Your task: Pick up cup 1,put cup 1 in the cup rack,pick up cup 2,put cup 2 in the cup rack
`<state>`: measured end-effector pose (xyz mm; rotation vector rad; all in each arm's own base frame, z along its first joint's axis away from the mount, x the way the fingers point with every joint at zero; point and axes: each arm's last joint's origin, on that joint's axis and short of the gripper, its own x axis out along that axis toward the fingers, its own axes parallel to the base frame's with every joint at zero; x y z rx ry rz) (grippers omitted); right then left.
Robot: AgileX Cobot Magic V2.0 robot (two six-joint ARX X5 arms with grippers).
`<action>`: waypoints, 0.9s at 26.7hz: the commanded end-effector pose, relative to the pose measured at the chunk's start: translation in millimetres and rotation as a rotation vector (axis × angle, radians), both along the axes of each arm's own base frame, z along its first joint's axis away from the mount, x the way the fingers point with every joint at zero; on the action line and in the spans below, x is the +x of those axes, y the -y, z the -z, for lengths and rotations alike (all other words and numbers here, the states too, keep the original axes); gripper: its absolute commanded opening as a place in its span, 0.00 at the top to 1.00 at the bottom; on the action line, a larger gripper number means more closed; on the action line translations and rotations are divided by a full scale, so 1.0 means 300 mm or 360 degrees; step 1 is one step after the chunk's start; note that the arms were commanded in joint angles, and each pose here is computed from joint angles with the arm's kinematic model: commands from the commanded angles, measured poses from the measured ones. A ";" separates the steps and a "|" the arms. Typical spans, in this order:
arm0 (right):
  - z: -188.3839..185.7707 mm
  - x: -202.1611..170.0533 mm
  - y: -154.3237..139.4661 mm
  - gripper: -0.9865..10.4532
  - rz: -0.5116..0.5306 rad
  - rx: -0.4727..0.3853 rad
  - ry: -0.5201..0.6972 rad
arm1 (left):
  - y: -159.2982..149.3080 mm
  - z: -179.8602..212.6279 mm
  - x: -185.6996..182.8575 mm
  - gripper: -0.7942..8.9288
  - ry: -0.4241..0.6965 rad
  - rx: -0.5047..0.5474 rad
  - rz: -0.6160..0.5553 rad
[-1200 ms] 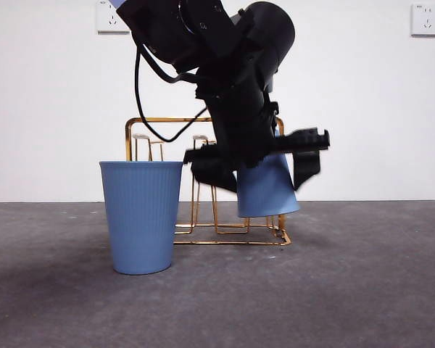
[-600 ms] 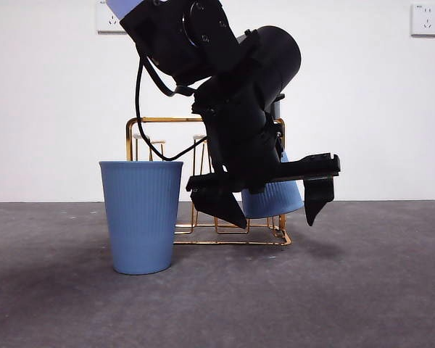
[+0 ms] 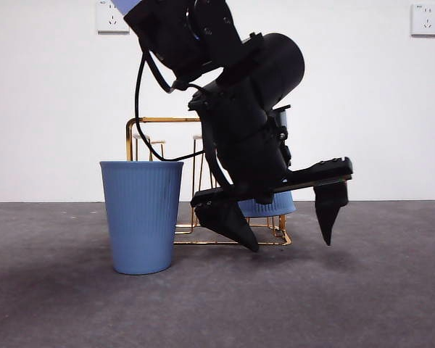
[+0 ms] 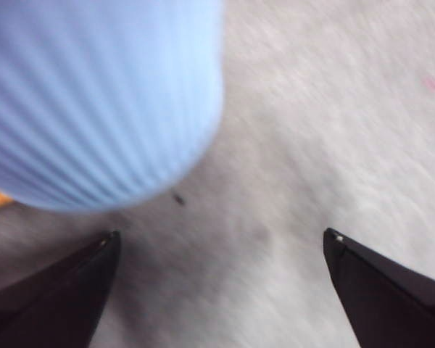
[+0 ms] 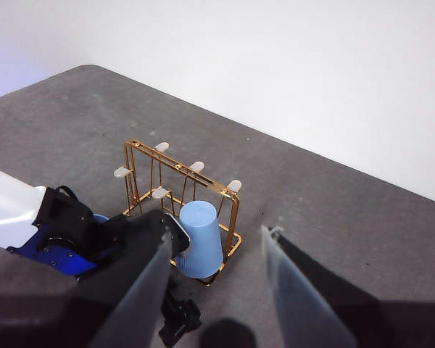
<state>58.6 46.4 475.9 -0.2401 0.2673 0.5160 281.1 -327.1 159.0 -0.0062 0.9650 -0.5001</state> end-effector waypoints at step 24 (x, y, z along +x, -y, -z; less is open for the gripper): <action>0.011 -0.002 0.002 0.72 0.0004 -0.0021 -0.0043 | 0.188 -0.454 -0.187 0.43 -0.0114 -0.0008 0.0599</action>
